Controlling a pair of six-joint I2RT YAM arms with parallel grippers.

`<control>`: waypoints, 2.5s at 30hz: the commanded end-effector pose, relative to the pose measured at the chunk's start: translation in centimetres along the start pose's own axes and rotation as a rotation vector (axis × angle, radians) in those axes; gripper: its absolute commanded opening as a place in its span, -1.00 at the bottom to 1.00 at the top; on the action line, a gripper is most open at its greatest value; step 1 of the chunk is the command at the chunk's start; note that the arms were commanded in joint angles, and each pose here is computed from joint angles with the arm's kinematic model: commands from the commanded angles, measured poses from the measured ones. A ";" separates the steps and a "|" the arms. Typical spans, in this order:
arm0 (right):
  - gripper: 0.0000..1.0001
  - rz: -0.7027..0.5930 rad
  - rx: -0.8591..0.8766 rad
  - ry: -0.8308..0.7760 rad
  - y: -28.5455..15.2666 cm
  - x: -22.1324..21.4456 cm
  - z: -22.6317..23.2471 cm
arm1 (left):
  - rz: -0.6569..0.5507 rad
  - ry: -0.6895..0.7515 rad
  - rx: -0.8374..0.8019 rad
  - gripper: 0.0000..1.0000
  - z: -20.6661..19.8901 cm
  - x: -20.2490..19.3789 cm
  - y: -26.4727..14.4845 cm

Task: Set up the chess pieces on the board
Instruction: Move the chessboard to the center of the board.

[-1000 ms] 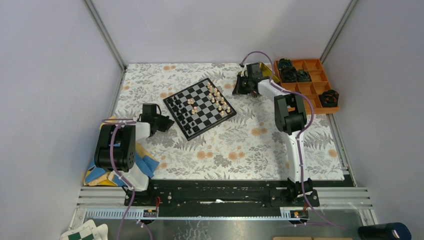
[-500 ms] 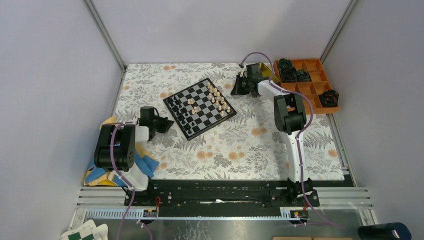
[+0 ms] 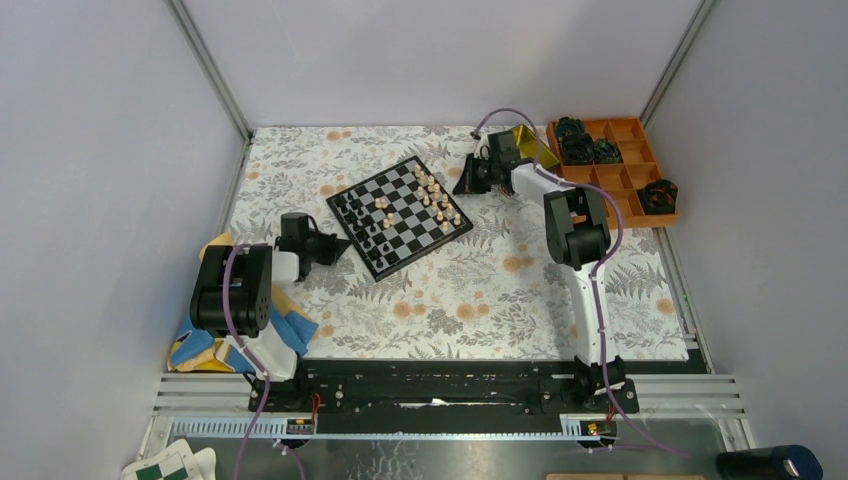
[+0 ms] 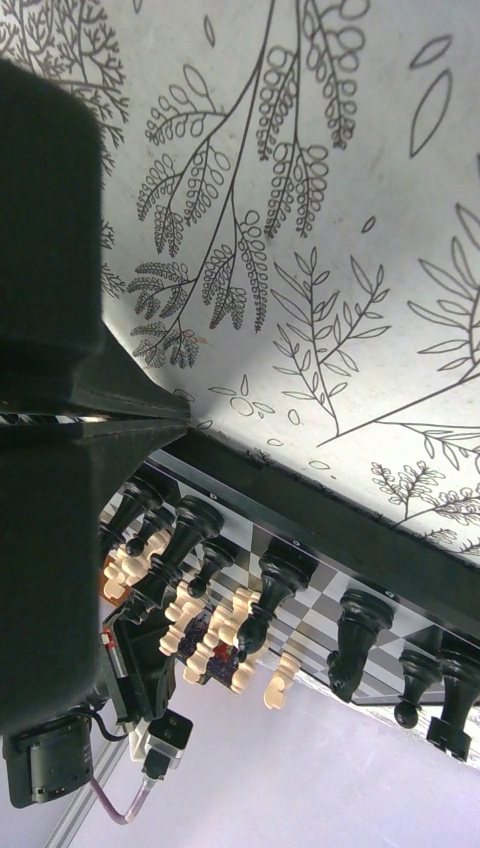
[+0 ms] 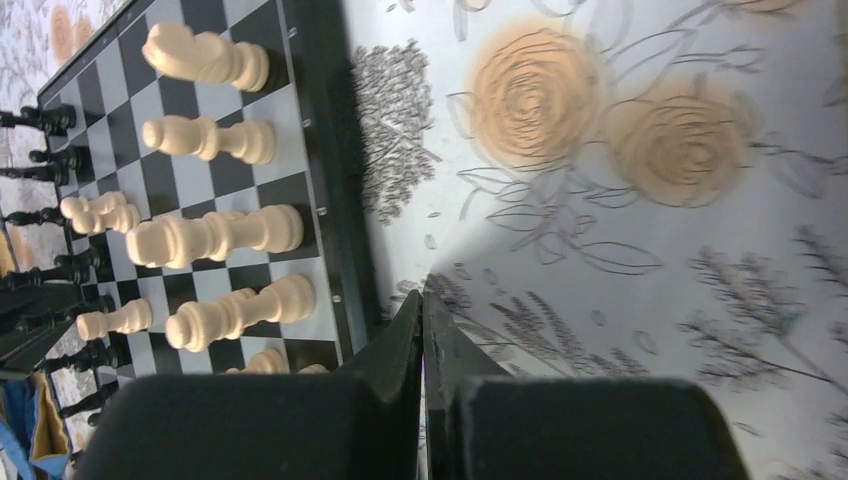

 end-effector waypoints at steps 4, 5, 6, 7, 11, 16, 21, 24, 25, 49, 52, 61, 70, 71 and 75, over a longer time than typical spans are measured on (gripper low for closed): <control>-1.00 0.165 0.024 0.008 1.1 -4.8 2.8 | 0.023 0.000 0.069 -0.90 1.8 -0.3 0.2; -1.00 0.171 0.025 0.008 1.1 -5.1 3.0 | 0.024 0.003 0.069 -0.90 1.8 -0.3 0.2; -1.00 0.174 0.025 0.006 1.0 -5.3 3.1 | 0.026 0.005 0.068 -0.91 1.8 -0.3 0.2; -1.00 0.180 0.027 0.006 1.0 -5.6 3.2 | 0.029 0.008 0.070 -0.91 1.8 -0.4 0.2; -1.00 0.191 0.025 0.002 0.4 -6.4 3.6 | 0.034 0.024 0.068 -0.91 1.7 -0.4 0.0; -1.00 0.200 0.017 0.000 -0.2 -7.1 3.7 | 0.054 0.057 0.068 -0.94 1.4 -0.8 -0.2; -1.00 0.200 0.010 -0.006 -0.9 -7.3 3.8 | 0.069 0.089 0.067 -0.94 1.1 -1.5 -0.6; -1.00 0.199 0.007 -0.010 -1.1 -7.4 3.8 | 0.090 0.115 0.076 -0.95 1.2 -2.4 -0.8; -1.00 0.201 0.006 -0.009 -1.2 -7.5 3.8 | 0.095 0.119 0.079 -0.95 1.3 -2.7 -1.0; -1.00 0.208 -0.032 -0.002 -5.0 -10.9 4.1 | 0.175 0.209 0.122 -0.95 4.3 -7.6 -4.3; -1.00 0.203 -0.037 0.005 -5.4 -11.3 4.2 | 0.181 0.219 0.126 -0.95 4.8 -8.1 -4.7; -1.00 0.184 -0.046 0.023 -6.8 -12.6 4.6 | 0.194 0.249 0.146 -0.95 6.1 -9.1 -5.8; -1.00 0.201 -0.067 0.039 -8.1 -14.4 4.5 | 0.209 0.270 0.157 -0.95 7.0 -9.7 -6.5; -1.00 0.190 -0.065 0.035 -8.1 -14.4 4.5 | 0.210 0.273 0.159 -0.95 7.1 -9.8 -6.5; -1.00 0.172 -0.071 0.031 -8.3 -14.3 4.5 | 0.211 0.282 0.168 -0.95 7.4 -9.8 -6.8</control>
Point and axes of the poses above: each gripper's point midway between its finger pads, its own y axis out along the fingers, its own z axis along the line the jaws close on, x = y × z, the point moved 8 cm from there along -y, back along the fingers, and after that the axes turned 4 degrees about -y, right-handed, at the moved point
